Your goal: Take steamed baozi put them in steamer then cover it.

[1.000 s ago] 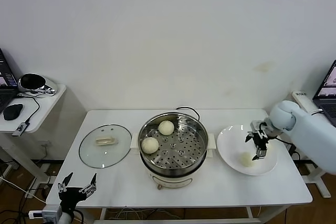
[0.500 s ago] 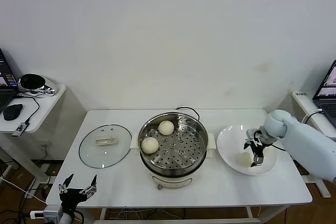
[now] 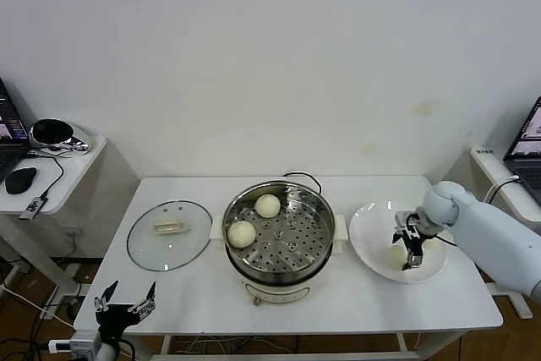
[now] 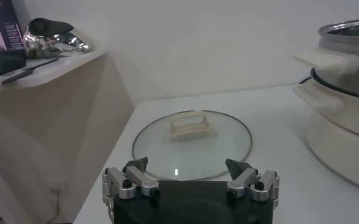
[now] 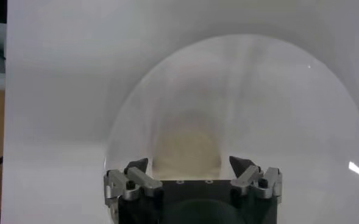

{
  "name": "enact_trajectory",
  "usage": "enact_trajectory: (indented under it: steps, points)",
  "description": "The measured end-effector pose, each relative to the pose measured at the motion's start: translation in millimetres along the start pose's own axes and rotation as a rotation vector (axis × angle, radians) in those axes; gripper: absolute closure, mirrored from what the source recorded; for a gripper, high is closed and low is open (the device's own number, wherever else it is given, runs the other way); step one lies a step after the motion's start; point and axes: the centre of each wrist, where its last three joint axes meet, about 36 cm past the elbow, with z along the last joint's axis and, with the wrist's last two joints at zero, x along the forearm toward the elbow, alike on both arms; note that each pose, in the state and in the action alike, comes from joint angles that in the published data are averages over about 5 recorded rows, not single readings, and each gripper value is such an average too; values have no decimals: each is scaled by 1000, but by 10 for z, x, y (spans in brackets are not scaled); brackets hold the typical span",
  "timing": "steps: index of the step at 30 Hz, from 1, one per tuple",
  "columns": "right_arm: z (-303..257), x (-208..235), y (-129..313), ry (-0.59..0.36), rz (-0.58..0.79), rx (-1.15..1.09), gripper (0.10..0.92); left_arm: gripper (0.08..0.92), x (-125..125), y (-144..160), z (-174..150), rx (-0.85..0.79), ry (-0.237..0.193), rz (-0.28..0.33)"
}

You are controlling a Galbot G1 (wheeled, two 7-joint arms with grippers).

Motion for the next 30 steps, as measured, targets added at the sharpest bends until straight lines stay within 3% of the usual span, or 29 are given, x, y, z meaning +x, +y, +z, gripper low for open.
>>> enact_trajectory:
  steps: [8, 14, 21, 30]
  points:
    - [49, 40, 2, -2, 11, -14, 408, 177, -15, 6, -11, -4, -3, 0]
    - [80, 234, -26, -8, 25, -10, 419, 177, -44, 21, -44, -9, -14, 0]
    - [-94, 811, -210, -44, 60, 46, 420, 177, -77, 7, -66, -7, -23, 1]
    - [-727, 1692, -617, -144, 88, 222, 420, 177, -97, 40, -85, -11, -33, -14]
